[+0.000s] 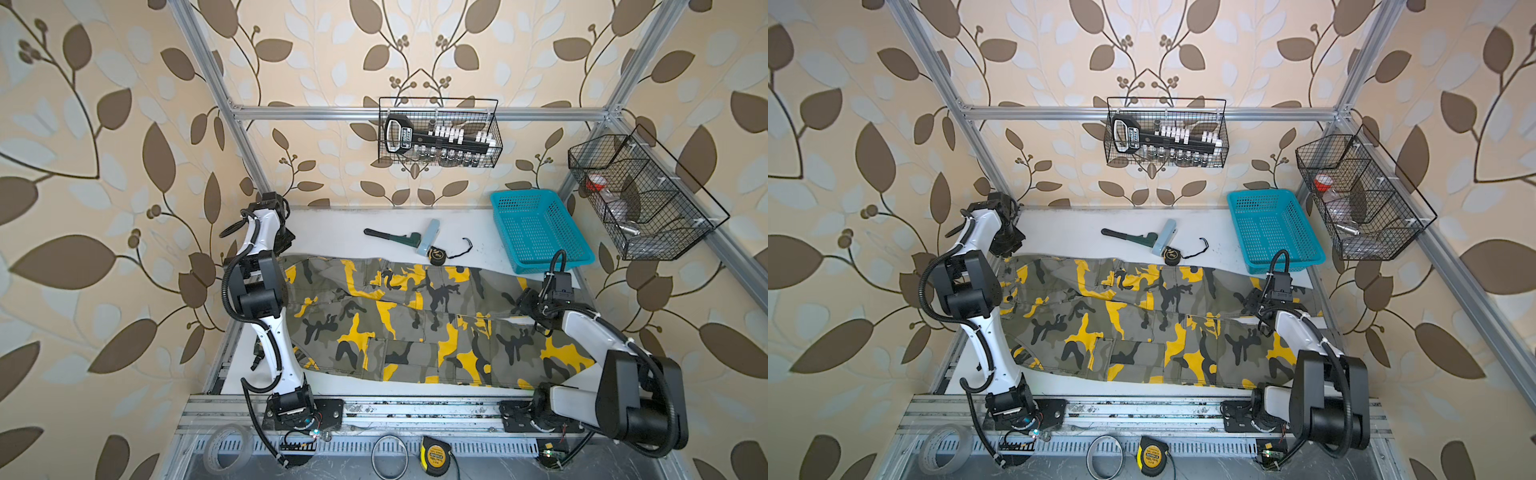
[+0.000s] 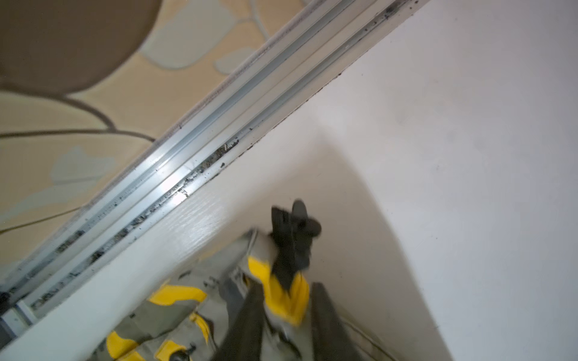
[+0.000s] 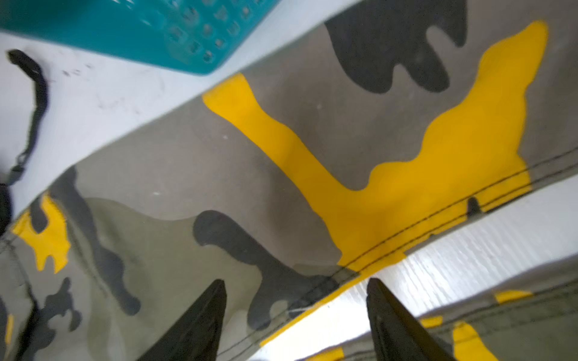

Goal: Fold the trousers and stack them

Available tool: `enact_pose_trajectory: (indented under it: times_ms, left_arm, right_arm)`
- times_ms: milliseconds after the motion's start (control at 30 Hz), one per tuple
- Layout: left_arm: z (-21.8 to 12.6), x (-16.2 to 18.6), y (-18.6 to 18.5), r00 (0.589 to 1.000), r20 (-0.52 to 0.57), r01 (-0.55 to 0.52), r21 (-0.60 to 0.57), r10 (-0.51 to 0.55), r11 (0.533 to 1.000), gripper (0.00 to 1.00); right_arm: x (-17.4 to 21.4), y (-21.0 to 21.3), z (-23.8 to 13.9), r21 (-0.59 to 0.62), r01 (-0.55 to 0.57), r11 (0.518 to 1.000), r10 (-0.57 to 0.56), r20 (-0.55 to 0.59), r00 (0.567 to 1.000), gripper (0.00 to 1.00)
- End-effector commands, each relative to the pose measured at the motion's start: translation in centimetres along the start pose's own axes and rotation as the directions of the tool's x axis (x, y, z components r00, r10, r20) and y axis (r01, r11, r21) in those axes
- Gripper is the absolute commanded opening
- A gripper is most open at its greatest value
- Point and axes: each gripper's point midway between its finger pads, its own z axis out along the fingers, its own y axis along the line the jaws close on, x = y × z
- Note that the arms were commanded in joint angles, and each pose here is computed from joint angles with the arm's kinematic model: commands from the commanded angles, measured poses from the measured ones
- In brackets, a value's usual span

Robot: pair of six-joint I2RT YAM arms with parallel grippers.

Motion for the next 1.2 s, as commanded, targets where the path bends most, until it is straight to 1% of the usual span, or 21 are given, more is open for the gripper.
enact_pose_trajectory:
  times_ms: [0, 67, 133, 267, 367, 500, 567, 600, 633, 700, 733, 800, 833, 900, 967, 1067, 1100, 1167]
  left_arm:
    - [-1.7, -0.8, 0.5, 1.0, 0.015, -0.019, 0.0, 0.019, 1.0, 0.57]
    - [-2.5, -0.6, 0.6, 1.0, 0.014, -0.02, 0.013, 0.02, 1.0, 0.65]
    - [-3.9, -0.2, 1.1, 1.0, 0.022, -0.017, 0.026, 0.016, 1.0, 0.75]
    - [-6.2, 2.9, 2.2, 1.0, -0.015, 0.018, 0.099, -0.017, 0.995, 0.77]
    - [-6.9, 6.7, 3.8, 0.998, -0.056, 0.03, 0.113, -0.024, 0.993, 0.77]
    - [-7.2, 12.4, 6.2, 0.985, -0.159, 0.087, 0.115, -0.068, 0.99, 0.78]
    - [-7.3, 14.6, 7.9, 0.975, -0.188, 0.135, 0.084, -0.118, 0.987, 0.78]
    - [-7.5, 15.6, 8.9, 0.969, -0.195, 0.164, 0.061, -0.149, 0.985, 0.78]
    - [-7.6, 16.5, 10.2, 0.962, -0.195, 0.199, 0.018, -0.191, 0.98, 0.78]
    - [-8.0, 17.9, 11.9, 0.951, -0.193, 0.24, -0.024, -0.24, 0.97, 0.79]
    - [-8.0, 18.6, 13.1, 0.943, -0.193, 0.263, -0.074, -0.273, 0.962, 0.81]
    - [-7.9, 19.7, 14.7, 0.924, -0.192, 0.304, -0.149, -0.329, 0.941, 0.86]
    - [-7.6, 20.3, 15.6, 0.911, -0.2, 0.325, -0.189, -0.36, 0.927, 0.86]
    - [-7.0, 21.6, 16.7, 0.882, -0.233, 0.355, -0.242, -0.409, 0.903, 0.86]
    - [-6.7, 22.6, 17.5, 0.857, -0.246, 0.388, -0.268, -0.452, 0.882, 0.86]
    - [-5.9, 23.6, 18.8, 0.824, -0.23, 0.447, -0.299, -0.518, 0.843, 0.86]
    - [-5.7, 23.9, 19.4, 0.814, -0.22, 0.465, -0.311, -0.538, 0.829, 0.86]
    - [-5.0, 24.6, 20.0, 0.787, -0.224, 0.497, -0.324, -0.576, 0.805, 0.86]
  right_arm:
    - [-0.3, 1.1, -2.7, -0.048, 0.02, 0.999, -0.02, -0.008, 1.0, 0.74]
    - [0.3, 1.6, -3.7, -0.088, 0.003, 0.996, -0.005, -0.015, 1.0, 0.75]
    - [1.3, 1.9, -4.6, -0.114, -0.016, 0.993, 0.013, -0.033, 0.999, 0.76]
    - [3.2, 1.2, -5.7, -0.101, -0.063, 0.993, 0.056, -0.069, 0.996, 0.77]
    - [5.0, 1.0, -5.8, -0.122, -0.104, 0.987, 0.09, -0.114, 0.989, 0.76]
    - [7.8, 0.7, -5.2, -0.115, -0.148, 0.982, 0.125, -0.182, 0.975, 0.76]
    - [9.0, 0.1, -5.0, -0.08, -0.175, 0.981, 0.155, -0.218, 0.964, 0.76]
    - [9.4, -0.4, -5.2, -0.048, -0.178, 0.983, 0.163, -0.219, 0.962, 0.76]
    - [9.5, -1.1, -5.4, -0.012, -0.172, 0.985, 0.166, -0.209, 0.964, 0.76]
    - [9.2, -2.5, -5.9, 0.047, -0.157, 0.986, 0.163, -0.175, 0.971, 0.77]
    - [8.8, -3.6, -6.3, 0.093, -0.166, 0.982, 0.179, -0.152, 0.972, 0.77]
    - [8.5, -5.5, -6.7, 0.164, -0.214, 0.963, 0.236, -0.128, 0.963, 0.78]
    - [8.4, -6.3, -6.8, 0.184, -0.248, 0.951, 0.273, -0.124, 0.954, 0.8]
    - [8.3, -7.5, -7.0, 0.218, -0.306, 0.927, 0.336, -0.115, 0.935, 0.81]
    - [7.9, -8.2, -7.4, 0.239, -0.344, 0.908, 0.374, -0.094, 0.923, 0.81]
    - [7.4, -9.4, -7.6, 0.303, -0.372, 0.877, 0.405, -0.052, 0.913, 0.82]
    - [7.5, -10.0, -7.7, 0.33, -0.391, 0.859, 0.426, -0.039, 0.904, 0.82]
    - [7.7, -10.5, -7.5, 0.344, -0.423, 0.838, 0.46, -0.031, 0.887, 0.82]
